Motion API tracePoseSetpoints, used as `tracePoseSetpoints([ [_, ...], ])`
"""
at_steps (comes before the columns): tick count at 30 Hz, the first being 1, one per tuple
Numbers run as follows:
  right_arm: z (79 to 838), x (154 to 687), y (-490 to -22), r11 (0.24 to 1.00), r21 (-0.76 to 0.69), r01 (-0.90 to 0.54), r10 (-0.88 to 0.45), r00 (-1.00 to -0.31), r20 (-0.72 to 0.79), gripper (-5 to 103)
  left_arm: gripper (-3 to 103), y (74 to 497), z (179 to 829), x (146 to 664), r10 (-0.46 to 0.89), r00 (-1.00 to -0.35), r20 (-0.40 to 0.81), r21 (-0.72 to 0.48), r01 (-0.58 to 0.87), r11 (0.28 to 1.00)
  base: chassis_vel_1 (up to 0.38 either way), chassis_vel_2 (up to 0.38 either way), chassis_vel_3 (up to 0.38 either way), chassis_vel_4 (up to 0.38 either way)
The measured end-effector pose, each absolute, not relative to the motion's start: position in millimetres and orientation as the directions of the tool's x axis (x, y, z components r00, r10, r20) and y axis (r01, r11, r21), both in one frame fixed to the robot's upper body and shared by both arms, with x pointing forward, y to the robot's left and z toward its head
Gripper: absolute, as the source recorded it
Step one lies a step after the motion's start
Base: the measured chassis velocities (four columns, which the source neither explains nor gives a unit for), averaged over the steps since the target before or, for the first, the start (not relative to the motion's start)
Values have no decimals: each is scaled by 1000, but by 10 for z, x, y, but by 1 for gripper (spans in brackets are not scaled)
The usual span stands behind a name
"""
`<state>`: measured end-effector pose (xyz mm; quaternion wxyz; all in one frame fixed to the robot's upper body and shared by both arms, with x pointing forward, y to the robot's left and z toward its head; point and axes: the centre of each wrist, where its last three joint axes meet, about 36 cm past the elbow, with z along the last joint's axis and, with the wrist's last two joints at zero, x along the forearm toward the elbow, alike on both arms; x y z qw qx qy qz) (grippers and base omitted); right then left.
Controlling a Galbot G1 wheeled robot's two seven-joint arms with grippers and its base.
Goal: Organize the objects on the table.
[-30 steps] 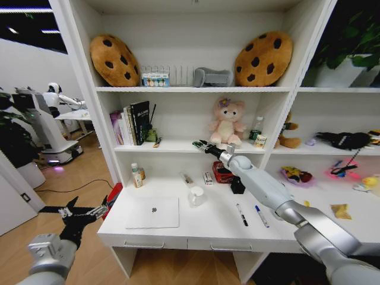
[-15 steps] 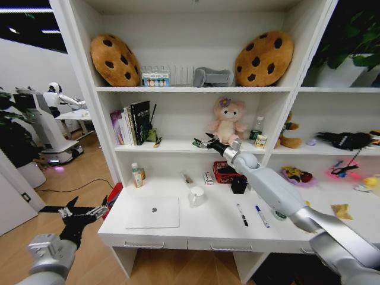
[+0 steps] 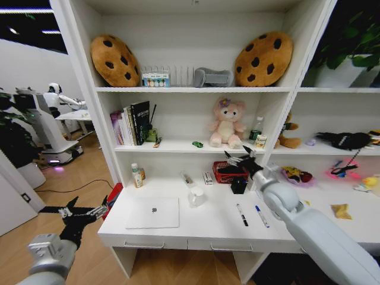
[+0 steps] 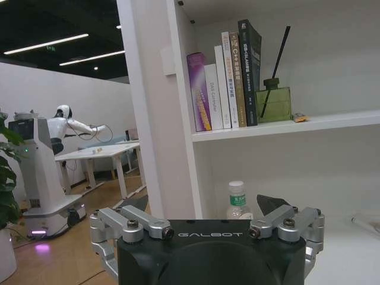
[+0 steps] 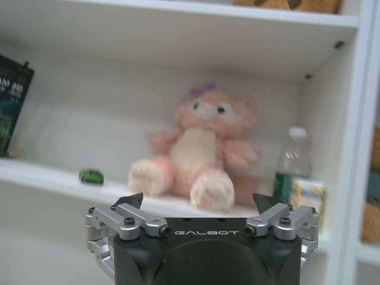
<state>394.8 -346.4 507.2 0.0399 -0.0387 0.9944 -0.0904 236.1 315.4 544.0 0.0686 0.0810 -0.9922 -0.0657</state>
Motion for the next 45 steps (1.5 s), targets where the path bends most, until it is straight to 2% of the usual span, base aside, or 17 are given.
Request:
tracePoseSetpoints([
  [3,4851,3610,-3470,986,-164,-35,-41,-999,-34,100,100,3154,5440,2361,-169,-978,126,141,-151,978,0,0,0,0],
  [4,4668,3329,-3439,990,-142,-9,-10,-1000,-3,100,100,3154,5440,2361,-169,-978,126,141,-151,978,0,0,0,0],
  [5,4668,3329,-3439,990,-142,-9,-10,-1000,-3,100,100,3154,5440,2361,-169,-978,126,141,-151,978,0,0,0,0],
  [7,4358,2924,-3394,994,-107,17,24,-998,62,100,100,3154,5440,2361,-170,-977,125,141,-152,978,0,0,0,0],
  [12,3981,2706,-3379,997,-34,67,71,-986,153,100,100,3154,5440,2361,-169,-978,126,141,-151,978,0,0,0,0],
  [23,3775,3263,-3524,996,15,83,76,-968,240,100,100,3154,5440,2361,-169,-978,126,141,-151,978,0,0,0,0],
  [36,3493,3617,-3511,997,48,61,44,-954,296,100,100,3154,5440,2361,-169,-978,126,141,-151,978,0,0,0,0],
  [45,3322,4043,-3399,994,90,54,14,-919,395,100,100,3154,5440,2361,-169,-978,125,141,-151,978,0,0,0,0],
])
